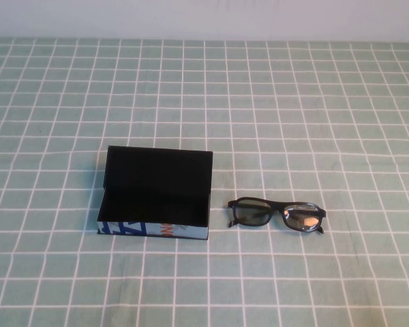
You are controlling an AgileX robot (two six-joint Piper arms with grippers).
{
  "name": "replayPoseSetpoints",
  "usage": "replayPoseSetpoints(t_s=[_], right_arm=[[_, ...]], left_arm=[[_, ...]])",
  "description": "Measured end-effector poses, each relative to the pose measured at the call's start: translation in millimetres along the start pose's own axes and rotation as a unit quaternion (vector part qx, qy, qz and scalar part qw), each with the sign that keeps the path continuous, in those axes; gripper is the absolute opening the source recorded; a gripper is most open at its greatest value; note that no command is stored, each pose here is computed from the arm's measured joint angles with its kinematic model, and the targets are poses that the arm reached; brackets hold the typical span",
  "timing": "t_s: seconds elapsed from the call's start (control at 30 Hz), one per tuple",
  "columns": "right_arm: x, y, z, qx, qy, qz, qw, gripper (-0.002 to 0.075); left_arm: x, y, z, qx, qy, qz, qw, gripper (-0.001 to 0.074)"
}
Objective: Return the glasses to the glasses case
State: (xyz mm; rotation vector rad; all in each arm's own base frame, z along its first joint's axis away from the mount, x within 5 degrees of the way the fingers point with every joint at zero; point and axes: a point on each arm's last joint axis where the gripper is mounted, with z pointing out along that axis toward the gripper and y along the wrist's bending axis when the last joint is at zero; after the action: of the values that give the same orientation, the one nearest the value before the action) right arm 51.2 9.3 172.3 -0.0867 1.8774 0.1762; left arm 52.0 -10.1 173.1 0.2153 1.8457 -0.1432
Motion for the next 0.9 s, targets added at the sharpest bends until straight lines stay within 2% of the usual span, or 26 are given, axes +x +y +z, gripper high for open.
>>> replayPoseSetpoints(t_s=[0.27,0.47,0.7,0.9], right_arm=[[-2,0,0,-0.001,-0.014,0.0,1.0,-0.0011],[-19,1,-2,-0.007,-0.113,-0.001,0.994,-0.0011],[-37,2,-8,-0.013,-0.218,-0.002,0.976,-0.0011],[-44,3,-12,-0.016,-0.259,-0.002,0.966,-0.0011]], left_arm=[[0,0,0,-0.002,-0.001,0.005,1.0,0.0001],[-5,0,0,0.0,-0.025,0.007,1.0,0.0002],[-21,-2,-2,0.01,-0.118,0.008,0.993,0.0002],[-34,-4,-7,0.018,-0.192,0.009,0.981,0.0002]])
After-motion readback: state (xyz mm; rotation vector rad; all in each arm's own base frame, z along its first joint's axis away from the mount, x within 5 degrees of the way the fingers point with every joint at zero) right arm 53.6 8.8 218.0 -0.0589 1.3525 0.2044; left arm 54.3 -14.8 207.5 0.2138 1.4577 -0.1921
